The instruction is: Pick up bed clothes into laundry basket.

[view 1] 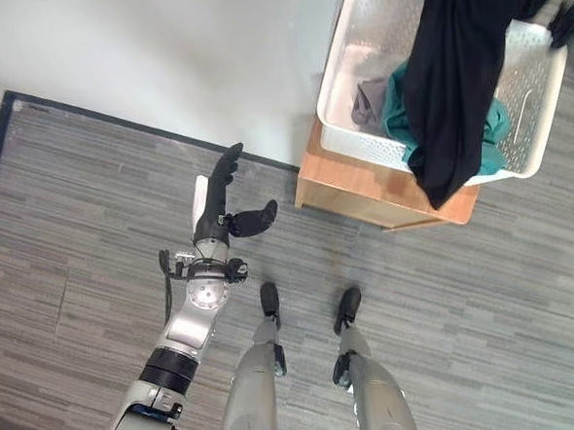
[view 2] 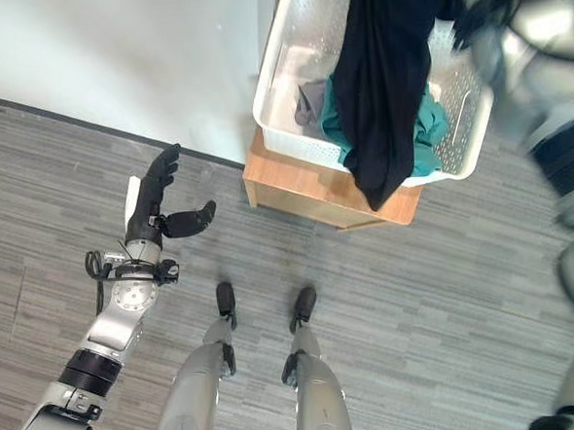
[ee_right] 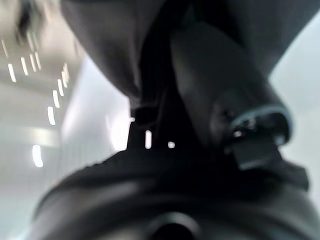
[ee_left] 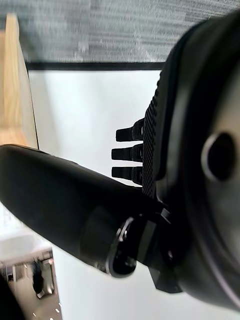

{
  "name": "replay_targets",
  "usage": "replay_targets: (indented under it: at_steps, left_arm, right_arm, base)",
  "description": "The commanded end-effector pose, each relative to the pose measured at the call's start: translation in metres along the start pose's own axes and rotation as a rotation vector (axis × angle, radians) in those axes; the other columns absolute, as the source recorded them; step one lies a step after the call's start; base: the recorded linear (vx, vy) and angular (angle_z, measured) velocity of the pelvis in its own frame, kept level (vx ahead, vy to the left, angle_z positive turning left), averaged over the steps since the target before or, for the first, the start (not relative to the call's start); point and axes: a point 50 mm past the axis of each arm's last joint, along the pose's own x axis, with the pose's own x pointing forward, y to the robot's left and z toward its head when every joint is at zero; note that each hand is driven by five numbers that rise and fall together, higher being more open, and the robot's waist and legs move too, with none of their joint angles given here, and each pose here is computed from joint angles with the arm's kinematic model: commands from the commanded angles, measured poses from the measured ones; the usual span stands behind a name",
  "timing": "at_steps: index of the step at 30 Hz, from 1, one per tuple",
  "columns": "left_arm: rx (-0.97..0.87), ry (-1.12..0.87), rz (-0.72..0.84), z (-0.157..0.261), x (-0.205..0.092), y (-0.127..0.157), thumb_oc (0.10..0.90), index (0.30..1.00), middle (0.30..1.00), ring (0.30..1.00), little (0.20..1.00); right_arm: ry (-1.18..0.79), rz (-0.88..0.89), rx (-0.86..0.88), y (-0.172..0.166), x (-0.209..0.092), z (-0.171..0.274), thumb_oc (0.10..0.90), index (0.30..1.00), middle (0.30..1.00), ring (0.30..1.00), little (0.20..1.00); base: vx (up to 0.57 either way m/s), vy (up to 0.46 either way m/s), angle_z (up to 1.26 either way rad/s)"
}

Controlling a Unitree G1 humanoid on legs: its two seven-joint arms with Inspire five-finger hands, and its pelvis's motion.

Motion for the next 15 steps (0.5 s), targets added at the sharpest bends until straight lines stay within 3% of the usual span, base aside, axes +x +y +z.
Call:
replay_targets:
  at_steps: [1,15]
  left_arm:
    - [-0.060,-0.233,-0.136,0.043,0.003,-0.028,0.800,0.900,0.900,0.900,0.900]
    - [-0.055,-0.164,-0.123,0.023,-0.009,-0.017,0.800,0.900,0.900,0.900,0.900]
  right_arm:
    - [0.143,-0.317,-0.027,-0.078,0.027,-0.043,0.400,0.300,0.300,0.300,0.300]
    - [0.026,-0.364,0.029,-0.090,0.029,-0.015,0.400,0.300,0.300,0.300,0.300]
  base:
    - [0.08,-0.008,0.21]
    - [0.04,-0.002,0.03]
